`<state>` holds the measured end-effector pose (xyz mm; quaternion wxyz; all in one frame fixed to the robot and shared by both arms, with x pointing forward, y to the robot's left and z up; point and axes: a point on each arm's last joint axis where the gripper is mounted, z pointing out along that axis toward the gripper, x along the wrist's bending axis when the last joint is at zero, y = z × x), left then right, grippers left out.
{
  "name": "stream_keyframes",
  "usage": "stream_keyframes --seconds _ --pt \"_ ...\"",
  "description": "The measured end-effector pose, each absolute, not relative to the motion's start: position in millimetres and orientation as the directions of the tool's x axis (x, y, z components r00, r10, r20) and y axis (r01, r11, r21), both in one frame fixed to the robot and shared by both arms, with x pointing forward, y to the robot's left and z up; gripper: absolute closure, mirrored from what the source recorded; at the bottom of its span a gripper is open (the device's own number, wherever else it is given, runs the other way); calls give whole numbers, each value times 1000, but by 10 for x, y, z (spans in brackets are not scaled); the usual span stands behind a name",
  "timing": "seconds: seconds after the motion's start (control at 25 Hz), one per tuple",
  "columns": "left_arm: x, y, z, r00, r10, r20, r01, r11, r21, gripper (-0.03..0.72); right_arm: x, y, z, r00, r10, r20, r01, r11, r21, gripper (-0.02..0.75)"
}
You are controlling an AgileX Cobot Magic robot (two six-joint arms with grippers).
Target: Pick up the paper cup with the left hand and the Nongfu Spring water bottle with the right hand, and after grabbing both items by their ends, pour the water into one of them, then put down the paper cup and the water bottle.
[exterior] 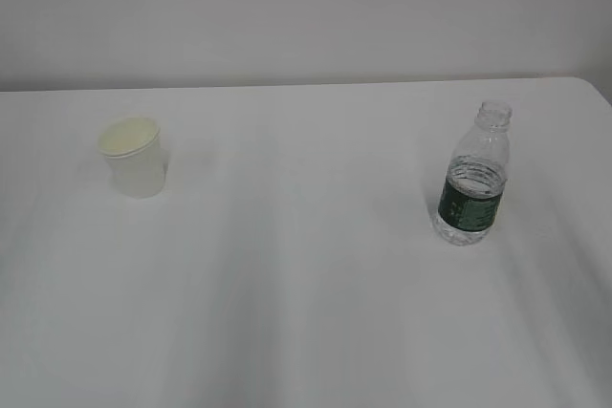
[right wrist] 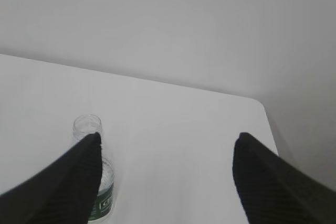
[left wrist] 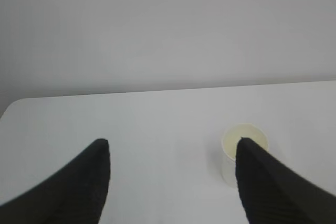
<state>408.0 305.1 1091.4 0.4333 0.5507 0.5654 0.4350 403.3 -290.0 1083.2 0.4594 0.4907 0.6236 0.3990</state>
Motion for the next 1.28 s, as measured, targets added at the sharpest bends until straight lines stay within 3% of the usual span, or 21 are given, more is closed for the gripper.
stream_keyframes --seconds 0.96,1.28 --pt "4550 3086 10638 -41 999 -5 277 16 961 171 4434 -2865 10643 -103 982 -158 237 179 955 148" --pt "4767 2890 10446 39 999 4 299 -16 954 175 4547 -2855 10550 -110 981 -158 253 182 950 148"
